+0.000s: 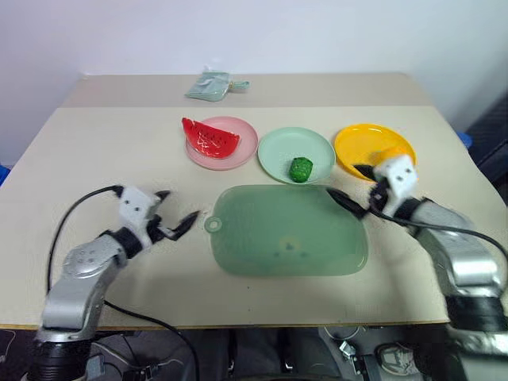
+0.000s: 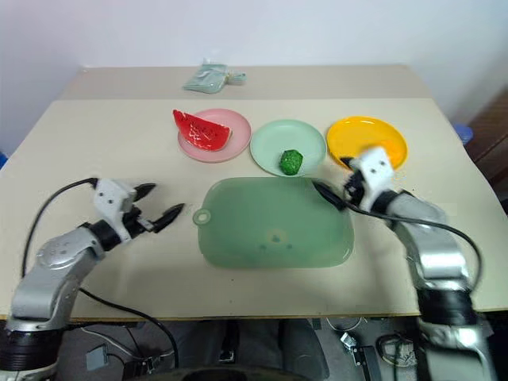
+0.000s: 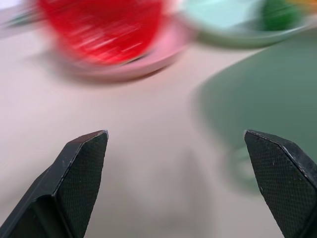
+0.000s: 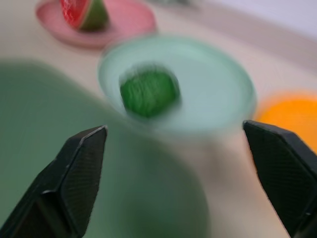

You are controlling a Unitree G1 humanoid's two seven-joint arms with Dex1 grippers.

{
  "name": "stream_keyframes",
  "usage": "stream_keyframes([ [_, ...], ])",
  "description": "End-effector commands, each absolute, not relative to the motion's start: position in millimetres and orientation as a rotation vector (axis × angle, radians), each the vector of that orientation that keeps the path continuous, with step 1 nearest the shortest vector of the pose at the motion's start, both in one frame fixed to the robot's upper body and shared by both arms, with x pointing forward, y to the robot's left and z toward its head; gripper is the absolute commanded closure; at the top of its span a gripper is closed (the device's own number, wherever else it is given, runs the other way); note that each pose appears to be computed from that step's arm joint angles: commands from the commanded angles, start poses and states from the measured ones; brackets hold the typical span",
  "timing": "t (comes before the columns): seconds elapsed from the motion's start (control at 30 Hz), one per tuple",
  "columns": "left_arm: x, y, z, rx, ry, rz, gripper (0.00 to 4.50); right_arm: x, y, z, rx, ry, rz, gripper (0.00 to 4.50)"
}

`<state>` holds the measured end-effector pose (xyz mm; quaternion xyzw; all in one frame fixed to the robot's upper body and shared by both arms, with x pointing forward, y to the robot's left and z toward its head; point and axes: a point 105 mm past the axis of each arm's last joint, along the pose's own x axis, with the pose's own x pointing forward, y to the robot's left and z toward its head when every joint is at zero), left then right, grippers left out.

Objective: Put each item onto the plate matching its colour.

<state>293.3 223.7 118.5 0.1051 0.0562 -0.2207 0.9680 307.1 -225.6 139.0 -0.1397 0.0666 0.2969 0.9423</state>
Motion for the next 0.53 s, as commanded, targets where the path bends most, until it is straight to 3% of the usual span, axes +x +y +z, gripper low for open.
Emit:
stream_keyframes([
  [0.03,286,246,123,0.26,0.1,-0.404,0.0,288,-237,153,-0.294,0.125,0.629,0.04],
  [0.2,279,249,118,0.271,0.119,-0.408,0.0,289,-264,150,-0.301,0.154,0.545,0.04],
  [0.53,269,245,111,0.248,0.113,-0.348,0.0,314,-272,146,-0.271,0.116,0.51,0.04],
])
